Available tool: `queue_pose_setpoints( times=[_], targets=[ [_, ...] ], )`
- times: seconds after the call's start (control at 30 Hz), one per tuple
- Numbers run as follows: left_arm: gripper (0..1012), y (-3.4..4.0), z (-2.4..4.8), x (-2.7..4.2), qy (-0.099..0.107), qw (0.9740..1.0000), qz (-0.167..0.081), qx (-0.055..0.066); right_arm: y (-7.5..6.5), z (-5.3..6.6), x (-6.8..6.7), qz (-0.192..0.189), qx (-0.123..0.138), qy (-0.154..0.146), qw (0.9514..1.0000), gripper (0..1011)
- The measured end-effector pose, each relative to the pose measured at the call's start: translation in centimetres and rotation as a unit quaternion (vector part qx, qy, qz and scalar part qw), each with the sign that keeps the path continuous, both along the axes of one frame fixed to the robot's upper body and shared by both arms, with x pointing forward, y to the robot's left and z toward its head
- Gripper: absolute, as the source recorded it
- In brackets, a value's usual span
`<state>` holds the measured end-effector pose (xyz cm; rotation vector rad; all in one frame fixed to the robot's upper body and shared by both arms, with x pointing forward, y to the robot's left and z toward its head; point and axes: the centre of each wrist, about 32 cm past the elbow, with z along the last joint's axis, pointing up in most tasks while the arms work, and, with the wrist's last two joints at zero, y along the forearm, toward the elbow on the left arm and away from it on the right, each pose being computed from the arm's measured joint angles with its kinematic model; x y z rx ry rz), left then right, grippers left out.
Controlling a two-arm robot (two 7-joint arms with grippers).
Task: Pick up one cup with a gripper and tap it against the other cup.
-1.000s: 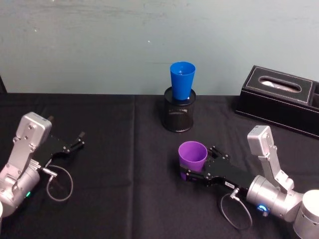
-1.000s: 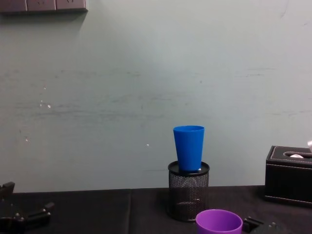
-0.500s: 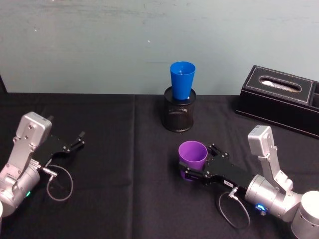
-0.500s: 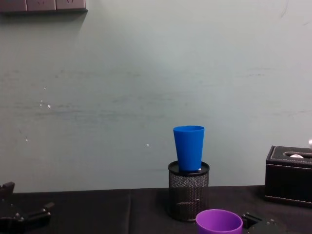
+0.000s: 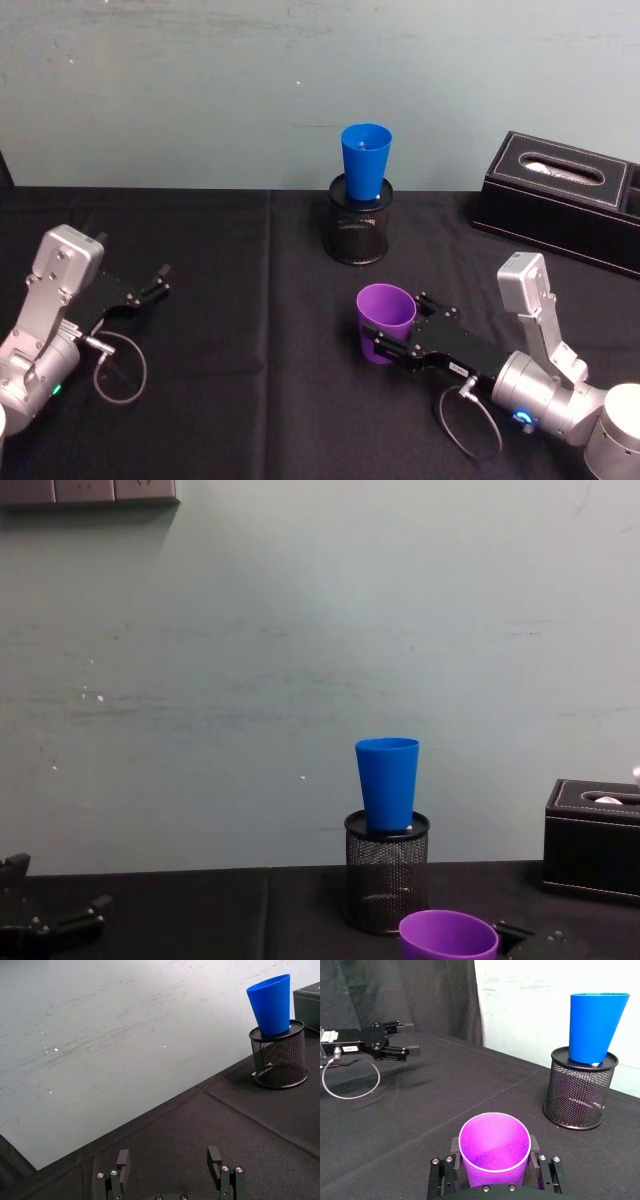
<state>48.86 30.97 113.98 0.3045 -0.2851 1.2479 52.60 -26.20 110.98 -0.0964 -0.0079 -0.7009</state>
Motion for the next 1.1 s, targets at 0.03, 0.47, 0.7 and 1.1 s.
queue_pose_setpoints(
  times=[0.03,0.47,0.7,1.1],
  targets=[
    [1011,0.0,0.0,0.0,0.0,1.0,0.0,0.0,0.0,0.01,0.0,0.0,0.0,0.0,1.0,772],
    [1012,0.0,0.0,0.0,0.0,1.0,0.0,0.0,-0.02,0.02,0.0,0.0,0.0,0.0,1.0,732],
    [1011,0.0,0.0,0.0,0.0,1.0,0.0,0.0,-0.02,0.02,0.0,0.0,0.0,0.001,1.0,732],
    [1012,0.0,0.0,0.0,0.0,1.0,0.0,0.0,-0.03,0.02,0.0,0.0,0.0,0.001,1.0,732]
  ],
)
